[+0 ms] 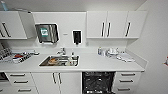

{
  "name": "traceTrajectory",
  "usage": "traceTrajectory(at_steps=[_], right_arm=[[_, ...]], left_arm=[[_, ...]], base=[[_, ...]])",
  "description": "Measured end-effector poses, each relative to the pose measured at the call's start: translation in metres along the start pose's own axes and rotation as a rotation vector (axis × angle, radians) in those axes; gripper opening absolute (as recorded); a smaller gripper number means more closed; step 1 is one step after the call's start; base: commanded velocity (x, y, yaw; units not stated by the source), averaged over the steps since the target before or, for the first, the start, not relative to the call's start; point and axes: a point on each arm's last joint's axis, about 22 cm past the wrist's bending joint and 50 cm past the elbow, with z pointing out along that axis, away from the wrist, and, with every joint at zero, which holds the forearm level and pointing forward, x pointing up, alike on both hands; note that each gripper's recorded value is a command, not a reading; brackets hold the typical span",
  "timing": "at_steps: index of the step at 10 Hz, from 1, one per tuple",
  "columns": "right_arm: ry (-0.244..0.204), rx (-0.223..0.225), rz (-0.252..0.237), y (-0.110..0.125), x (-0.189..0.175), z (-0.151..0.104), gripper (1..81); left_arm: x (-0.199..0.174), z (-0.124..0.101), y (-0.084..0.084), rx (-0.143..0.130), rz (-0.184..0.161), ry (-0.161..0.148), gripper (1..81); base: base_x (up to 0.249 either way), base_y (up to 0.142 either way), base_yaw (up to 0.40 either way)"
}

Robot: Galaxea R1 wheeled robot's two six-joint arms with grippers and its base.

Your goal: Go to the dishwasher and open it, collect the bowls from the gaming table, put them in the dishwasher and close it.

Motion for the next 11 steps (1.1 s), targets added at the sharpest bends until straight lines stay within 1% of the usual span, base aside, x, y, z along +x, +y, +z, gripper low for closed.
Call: traceTrajectory(at_steps=[1, 3, 4, 11], right_arm=[[0.010, 0.001, -0.001, -0.002, 0.003, 0.001, 1.0], [-0.008, -0.005, 0.001, 0.004, -0.007, -0.002, 1.0], [-0.007, -0.005, 0.001, 0.004, -0.007, -0.002, 1.0], [-0.008, -0.002, 0.001, 0.002, -0.007, -0.001, 1.0]], left_arm=[[0.001, 0.000, 0.000, -0.002, 0.001, 0.004, 1.0], [-0.009, 0.001, 0.004, -0.004, -0.004, -0.011, 1.0], [-0.006, 0.001, 0.004, -0.006, -0.002, -0.006, 1.0], [-0.006, 0.001, 0.004, -0.005, -0.002, -0.005, 1.0]], base=[[0.135, 0.000, 0.000], [0.134, 0.000, 0.000], [0.134, 0.000, 0.000], [0.133, 0.000, 0.000]])
